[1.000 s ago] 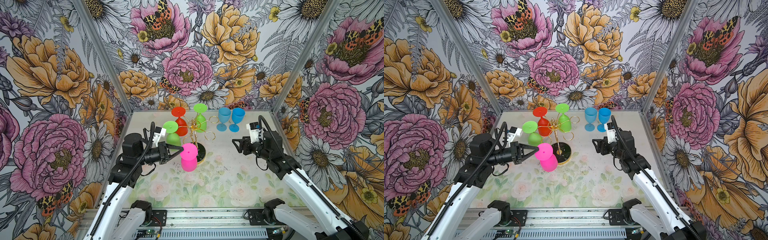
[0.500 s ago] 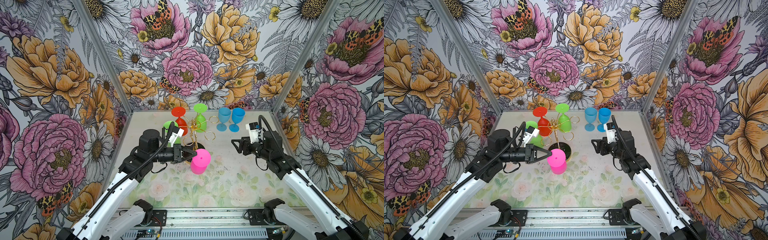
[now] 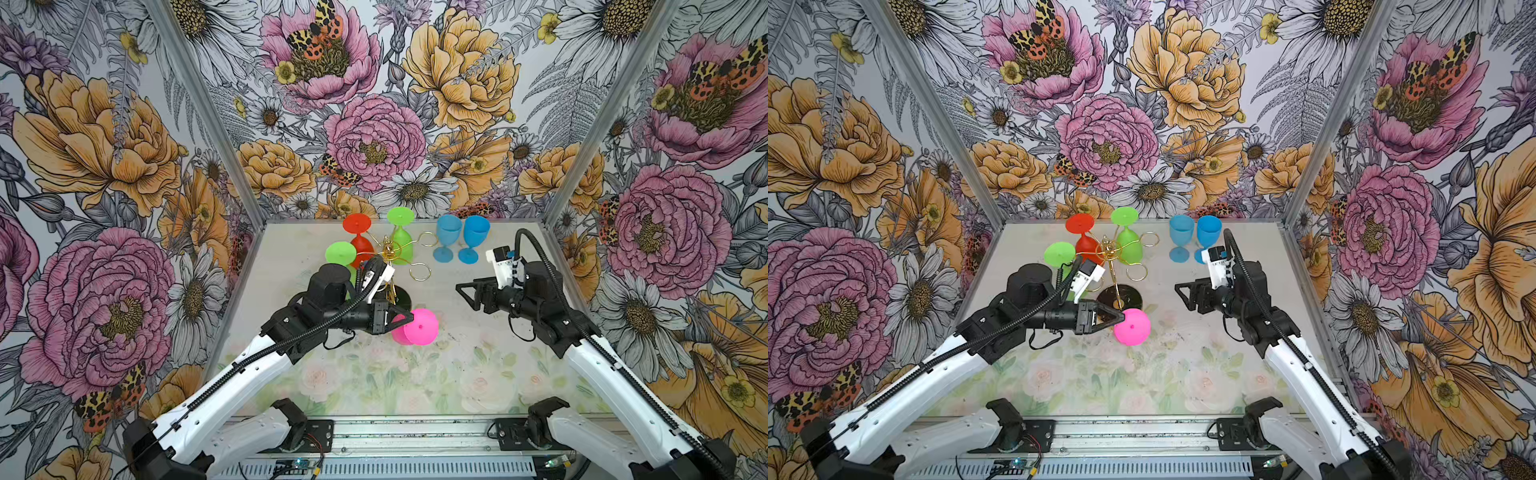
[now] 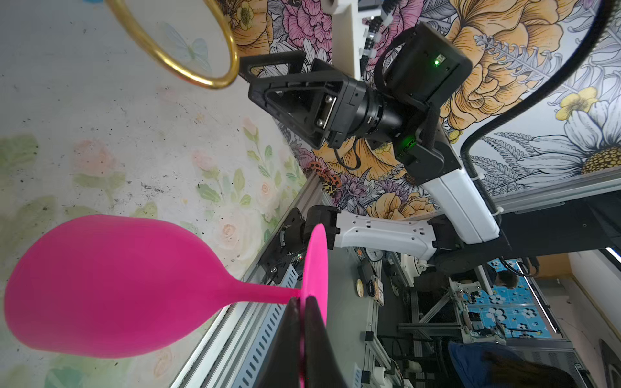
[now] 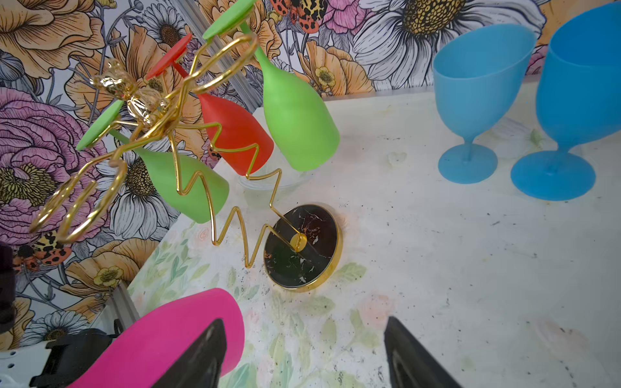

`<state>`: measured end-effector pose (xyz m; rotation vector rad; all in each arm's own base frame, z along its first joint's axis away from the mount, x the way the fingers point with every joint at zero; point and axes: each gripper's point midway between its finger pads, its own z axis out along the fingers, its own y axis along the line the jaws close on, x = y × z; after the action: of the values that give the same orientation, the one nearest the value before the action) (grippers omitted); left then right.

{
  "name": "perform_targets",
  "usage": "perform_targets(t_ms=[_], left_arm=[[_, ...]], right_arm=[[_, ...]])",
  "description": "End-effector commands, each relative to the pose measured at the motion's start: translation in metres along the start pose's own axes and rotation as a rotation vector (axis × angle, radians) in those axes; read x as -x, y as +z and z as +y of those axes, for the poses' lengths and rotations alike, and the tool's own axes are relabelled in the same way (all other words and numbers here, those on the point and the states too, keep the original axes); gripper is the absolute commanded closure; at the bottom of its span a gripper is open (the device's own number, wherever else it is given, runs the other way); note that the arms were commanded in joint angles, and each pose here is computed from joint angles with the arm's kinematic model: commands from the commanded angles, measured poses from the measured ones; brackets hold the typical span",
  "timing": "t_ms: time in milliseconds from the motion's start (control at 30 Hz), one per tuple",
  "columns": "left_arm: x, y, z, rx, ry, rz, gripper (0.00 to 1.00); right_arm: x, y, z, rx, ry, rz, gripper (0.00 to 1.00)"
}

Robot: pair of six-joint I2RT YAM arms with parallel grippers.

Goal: Take the wine glass off the wine glass rack
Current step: 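Carry the pink glass toward the robot with left gripper while right gripper approaches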

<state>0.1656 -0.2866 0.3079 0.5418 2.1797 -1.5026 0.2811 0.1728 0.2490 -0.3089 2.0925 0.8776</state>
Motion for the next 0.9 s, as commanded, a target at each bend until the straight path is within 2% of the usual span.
perform_targets(t_ms=[0,633,867], left_arm=[[0.019,-0.006,-0.019,-0.001,0.167,-0.090,1.00],[-0.015,0.015,-0.009,0.084,0.538,-0.051,1.00],[-0.031,0.015,-0.005,0.161,0.776,-0.056,1.00]], right_arm=[[0.013,-0.003,0.019,0.070,0.040,0.002,0.25],[-0.008,0.013,0.020,0.106,0.283,0.227,0.26],[-0.003,0.014,0.022,0.145,0.289,0.260,0.26]])
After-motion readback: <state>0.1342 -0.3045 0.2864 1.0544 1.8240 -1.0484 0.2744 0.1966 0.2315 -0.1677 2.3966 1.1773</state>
